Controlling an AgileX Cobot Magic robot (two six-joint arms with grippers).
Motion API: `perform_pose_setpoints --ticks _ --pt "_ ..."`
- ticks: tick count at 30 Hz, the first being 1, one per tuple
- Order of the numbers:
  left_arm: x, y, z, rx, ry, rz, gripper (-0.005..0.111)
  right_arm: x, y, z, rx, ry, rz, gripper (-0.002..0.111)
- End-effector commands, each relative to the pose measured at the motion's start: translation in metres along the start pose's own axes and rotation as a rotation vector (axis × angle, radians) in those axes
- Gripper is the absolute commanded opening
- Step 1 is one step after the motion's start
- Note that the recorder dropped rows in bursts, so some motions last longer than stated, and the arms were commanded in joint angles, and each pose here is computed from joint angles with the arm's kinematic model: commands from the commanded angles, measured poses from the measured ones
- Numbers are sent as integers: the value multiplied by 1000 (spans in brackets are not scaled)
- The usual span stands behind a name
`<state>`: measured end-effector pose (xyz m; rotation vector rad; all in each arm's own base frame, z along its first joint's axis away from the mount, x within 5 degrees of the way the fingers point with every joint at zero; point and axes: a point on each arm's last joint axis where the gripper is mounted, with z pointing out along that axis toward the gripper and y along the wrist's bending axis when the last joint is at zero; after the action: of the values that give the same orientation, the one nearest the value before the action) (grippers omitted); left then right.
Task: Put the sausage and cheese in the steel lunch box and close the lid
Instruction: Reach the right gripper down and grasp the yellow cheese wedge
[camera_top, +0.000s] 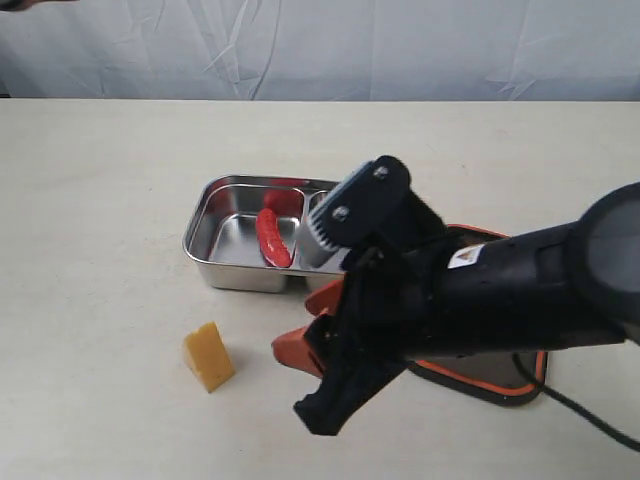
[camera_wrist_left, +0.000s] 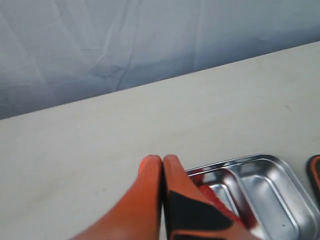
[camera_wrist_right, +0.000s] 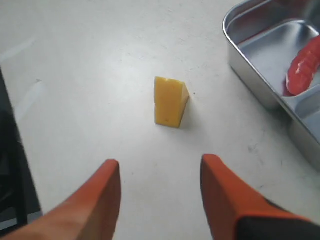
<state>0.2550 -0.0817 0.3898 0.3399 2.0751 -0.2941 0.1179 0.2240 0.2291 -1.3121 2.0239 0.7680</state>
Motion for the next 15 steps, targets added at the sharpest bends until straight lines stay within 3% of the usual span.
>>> perform_pose_setpoints --ticks 1,9,15 --pt "4 10 -31 -150 14 29 0 -7 5 30 67 -4 -59 49" --pt "6 17 -54 -261 29 79 0 -24 7 84 41 54 -75 49" --pt "9 21 -55 -296 64 109 0 -27 2 116 36 93 -69 60"
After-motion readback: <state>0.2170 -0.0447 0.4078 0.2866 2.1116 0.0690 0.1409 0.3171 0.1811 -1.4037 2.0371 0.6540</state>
